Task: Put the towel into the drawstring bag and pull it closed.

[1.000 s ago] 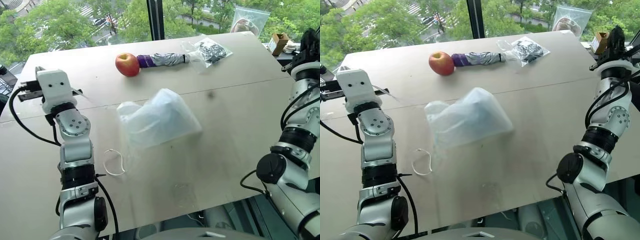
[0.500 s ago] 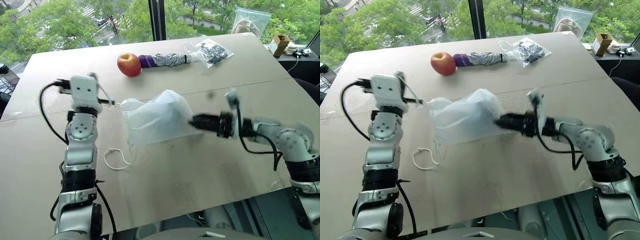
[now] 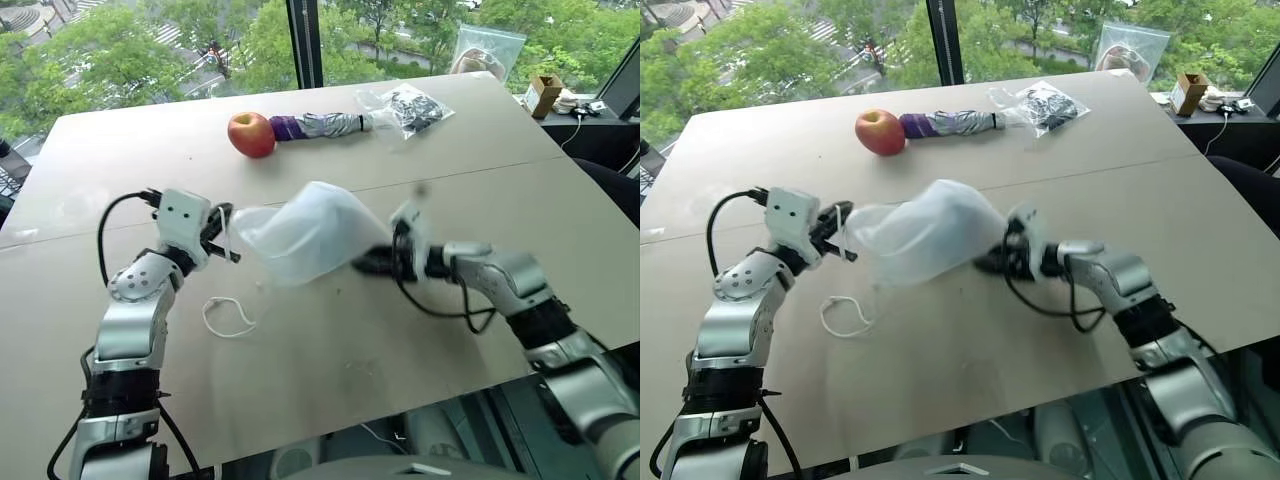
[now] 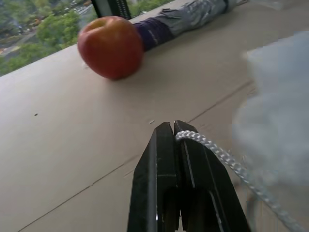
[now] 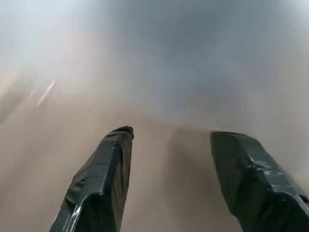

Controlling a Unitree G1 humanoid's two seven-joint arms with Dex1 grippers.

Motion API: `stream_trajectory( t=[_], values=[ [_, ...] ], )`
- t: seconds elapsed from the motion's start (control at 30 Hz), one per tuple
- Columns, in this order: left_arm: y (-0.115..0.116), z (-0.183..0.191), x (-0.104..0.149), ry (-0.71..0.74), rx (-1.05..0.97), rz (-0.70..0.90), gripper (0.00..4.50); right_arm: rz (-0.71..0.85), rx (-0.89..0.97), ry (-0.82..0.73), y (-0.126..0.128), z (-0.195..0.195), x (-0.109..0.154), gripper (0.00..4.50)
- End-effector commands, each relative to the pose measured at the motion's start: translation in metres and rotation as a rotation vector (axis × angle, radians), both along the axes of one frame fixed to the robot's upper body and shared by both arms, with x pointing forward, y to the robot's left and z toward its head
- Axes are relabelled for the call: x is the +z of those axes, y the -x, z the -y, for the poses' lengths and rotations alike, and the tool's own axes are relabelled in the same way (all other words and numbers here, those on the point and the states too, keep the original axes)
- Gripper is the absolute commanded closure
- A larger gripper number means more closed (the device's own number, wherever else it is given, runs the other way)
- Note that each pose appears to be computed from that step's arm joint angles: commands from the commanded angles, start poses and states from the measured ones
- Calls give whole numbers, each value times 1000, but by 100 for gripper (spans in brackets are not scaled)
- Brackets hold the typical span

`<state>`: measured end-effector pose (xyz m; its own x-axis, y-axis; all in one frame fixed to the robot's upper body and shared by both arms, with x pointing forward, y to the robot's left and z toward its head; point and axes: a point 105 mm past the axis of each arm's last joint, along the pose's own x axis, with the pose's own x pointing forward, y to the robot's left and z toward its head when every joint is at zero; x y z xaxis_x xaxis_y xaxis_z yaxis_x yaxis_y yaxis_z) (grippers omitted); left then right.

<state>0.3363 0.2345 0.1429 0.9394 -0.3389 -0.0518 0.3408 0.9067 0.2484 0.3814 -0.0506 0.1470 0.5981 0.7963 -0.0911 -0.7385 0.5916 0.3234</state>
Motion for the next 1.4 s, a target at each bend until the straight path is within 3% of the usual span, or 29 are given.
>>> stream_trajectory(
  t=[0.03, 0.13, 0.3, 0.43, 0.47, 0.5, 0.63, 1.0, 1.1, 1.33, 1.4],
  values=[
    [9, 23, 12, 35, -107, 25, 450, 130, -216, -173, -28, 39, 49, 173],
    [15, 41, 12, 73, -182, 11, 450, 101, -260, -149, -31, 51, 41, 173],
    [14, 42, 11, 68, -180, 7, 450, -14, 114, 40, 31, 27, -5, 173],
    [14, 43, 11, 69, -185, 5, 450, -102, 345, 79, 78, 19, -19, 91],
    [14, 43, 11, 70, -186, 4, 450, -108, 370, 110, 84, 18, -24, 41],
    [14, 43, 10, 71, -188, 3, 450, -112, 372, 137, 86, 16, -29, 5],
    [13, 45, 8, 70, -193, -1, 450, -123, 436, 148, 99, 5, -33, 5],
    [13, 40, 7, 75, -160, 17, 450, -157, 298, 70, 78, -19, -31, 5],
    [12, 38, 7, 80, -143, 22, 450, -155, 263, 102, 74, -14, -34, 83],
    [2, 20, 13, 63, -22, 85, 450, -78, 79, 117, 35, 29, -17, 426],
    [-2, 9, 20, 52, 46, 126, 450, -52, 58, 121, 31, 41, -9, 447]
  ],
)
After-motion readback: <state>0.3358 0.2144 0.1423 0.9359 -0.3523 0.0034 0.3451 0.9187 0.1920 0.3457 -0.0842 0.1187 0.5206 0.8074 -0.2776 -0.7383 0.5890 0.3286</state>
